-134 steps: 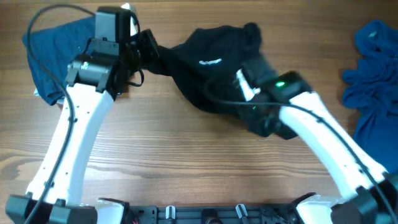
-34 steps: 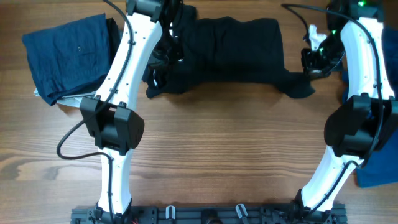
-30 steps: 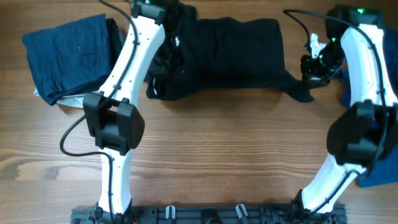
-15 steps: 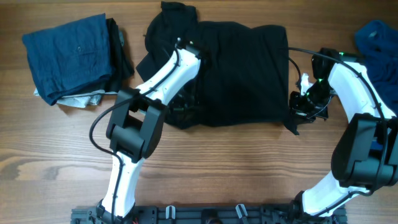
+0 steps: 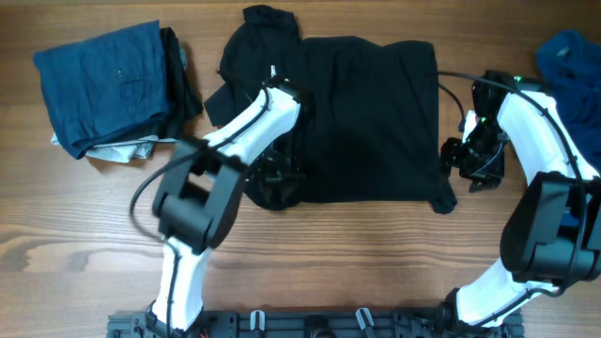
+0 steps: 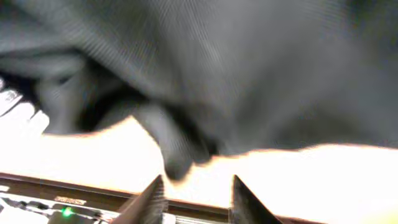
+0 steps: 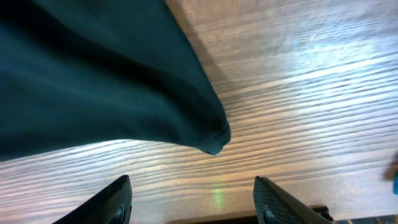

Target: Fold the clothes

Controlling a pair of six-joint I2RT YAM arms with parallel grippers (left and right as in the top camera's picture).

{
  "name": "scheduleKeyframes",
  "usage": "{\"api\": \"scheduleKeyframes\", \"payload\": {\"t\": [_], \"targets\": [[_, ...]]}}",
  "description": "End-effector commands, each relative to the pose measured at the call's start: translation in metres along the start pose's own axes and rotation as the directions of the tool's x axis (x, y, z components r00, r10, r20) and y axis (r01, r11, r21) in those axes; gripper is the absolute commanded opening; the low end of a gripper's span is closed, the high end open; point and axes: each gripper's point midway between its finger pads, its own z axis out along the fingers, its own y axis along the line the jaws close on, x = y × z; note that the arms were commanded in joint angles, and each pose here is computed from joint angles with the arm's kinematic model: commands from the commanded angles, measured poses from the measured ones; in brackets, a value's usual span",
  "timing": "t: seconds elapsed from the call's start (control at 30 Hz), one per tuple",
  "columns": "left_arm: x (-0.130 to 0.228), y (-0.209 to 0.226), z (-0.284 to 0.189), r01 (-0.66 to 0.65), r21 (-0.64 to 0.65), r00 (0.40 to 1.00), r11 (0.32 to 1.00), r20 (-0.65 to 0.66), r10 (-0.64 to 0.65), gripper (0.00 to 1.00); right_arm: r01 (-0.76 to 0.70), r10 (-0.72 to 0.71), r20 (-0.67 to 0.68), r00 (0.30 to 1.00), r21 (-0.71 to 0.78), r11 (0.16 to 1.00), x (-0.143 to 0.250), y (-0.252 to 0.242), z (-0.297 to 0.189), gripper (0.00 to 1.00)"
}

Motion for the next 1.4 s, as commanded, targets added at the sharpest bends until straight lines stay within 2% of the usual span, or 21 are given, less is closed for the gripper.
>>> {"api": "scheduleKeyframes", "payload": {"t": [0.0,0.1,0.17,0.2,0.27,0.43,0.53,0.57,0.63,0.73,0.77,0.83,0.97,1.03,1.07,1.13,1.17,1.23,1.37], "targets": [[0.009,0.000,-0.069,-0.054,0.149,0.982,0.987,0.187,0.026,0.61,0.081,-0.074,0.101,0.992,-0.070,0.994,-0.016,0.013,-0.036,0.68],[0.005,0.022,-0.100,-0.036,0.174,0.951,0.984,0.308,-0.020,0.67,0.130,-0.108,0.162,0.981,-0.133,0.982,-0.018,0.025,-0.056,0.68],[-0.008,0.052,-0.112,0.032,0.139,0.924,0.990,0.373,-0.083,0.29,0.131,-0.107,0.168,0.980,-0.134,0.982,-0.018,0.025,-0.058,0.68],[-0.013,0.061,-0.113,0.057,0.132,0.919,0.990,0.379,-0.104,0.16,0.132,-0.107,0.173,0.979,-0.138,0.982,-0.019,0.026,-0.058,0.67],[-0.027,0.075,-0.107,0.106,0.143,0.917,0.984,0.370,-0.152,0.07,0.135,-0.107,0.189,0.976,-0.145,0.980,-0.023,0.027,-0.057,0.64],[-0.063,0.106,-0.082,0.196,0.176,0.907,0.965,0.342,-0.247,0.07,0.151,-0.106,0.279,0.954,-0.143,0.978,-0.046,0.031,-0.057,0.57],[-0.082,0.115,-0.074,0.229,0.284,0.897,0.931,0.311,-0.315,0.10,0.160,-0.106,0.332,0.937,-0.142,0.977,-0.060,0.033,-0.056,0.52],[-0.087,0.113,-0.074,0.225,0.325,0.894,0.919,0.306,-0.327,0.15,0.163,-0.105,0.348,0.932,-0.142,0.976,-0.064,0.033,-0.057,0.52],[-0.099,0.110,-0.076,0.212,0.394,0.885,0.894,0.310,-0.347,0.32,0.181,-0.106,0.387,0.916,-0.164,0.970,-0.073,0.040,-0.061,0.52],[-0.110,0.103,-0.076,0.160,0.427,0.881,0.890,0.345,-0.324,0.38,0.187,-0.106,0.412,0.905,-0.161,0.969,-0.079,0.040,-0.064,0.52],[-0.113,0.101,-0.073,0.154,0.429,0.878,0.890,0.353,-0.322,0.38,0.188,-0.105,0.421,0.901,-0.161,0.969,-0.082,0.041,-0.064,0.52],[-0.119,0.100,-0.061,0.155,0.423,0.874,0.893,0.362,-0.323,0.30,0.191,-0.105,0.437,0.893,-0.160,0.968,-0.086,0.041,-0.066,0.52],[-0.126,0.110,-0.032,0.232,0.416,0.875,0.879,0.306,-0.376,0.18,0.213,-0.126,0.452,0.883,-0.145,0.966,-0.088,0.041,-0.068,0.53],[-0.130,0.115,-0.027,0.270,0.425,0.866,0.864,0.285,-0.411,0.18,0.214,-0.127,0.457,0.880,-0.145,0.966,-0.090,0.041,-0.068,0.53],[-0.132,0.117,-0.027,0.275,0.430,0.862,0.860,0.287,-0.419,0.22,0.215,-0.127,0.458,0.880,-0.144,0.966,-0.090,0.041,-0.068,0.53],[-0.137,0.120,-0.029,0.276,0.442,0.851,0.854,0.299,-0.430,0.43,0.214,-0.127,0.457,0.880,-0.145,0.966,-0.090,0.041,-0.068,0.53],[-0.140,0.123,-0.030,0.278,0.447,0.846,0.850,0.305,-0.437,0.49,0.215,-0.127,0.458,0.880,-0.144,0.966,-0.090,0.041,-0.068,0.53],[-0.145,0.124,-0.030,0.275,0.455,0.840,0.847,0.315,-0.441,0.52,0.214,-0.127,0.458,0.880,-0.144,0.966,-0.090,0.041,-0.068,0.53],[-0.149,0.122,-0.019,0.276,0.445,0.848,0.852,0.304,-0.433,0.52,0.214,-0.127,0.456,0.881,-0.144,0.966,-0.089,0.041,-0.068,0.54]]}}
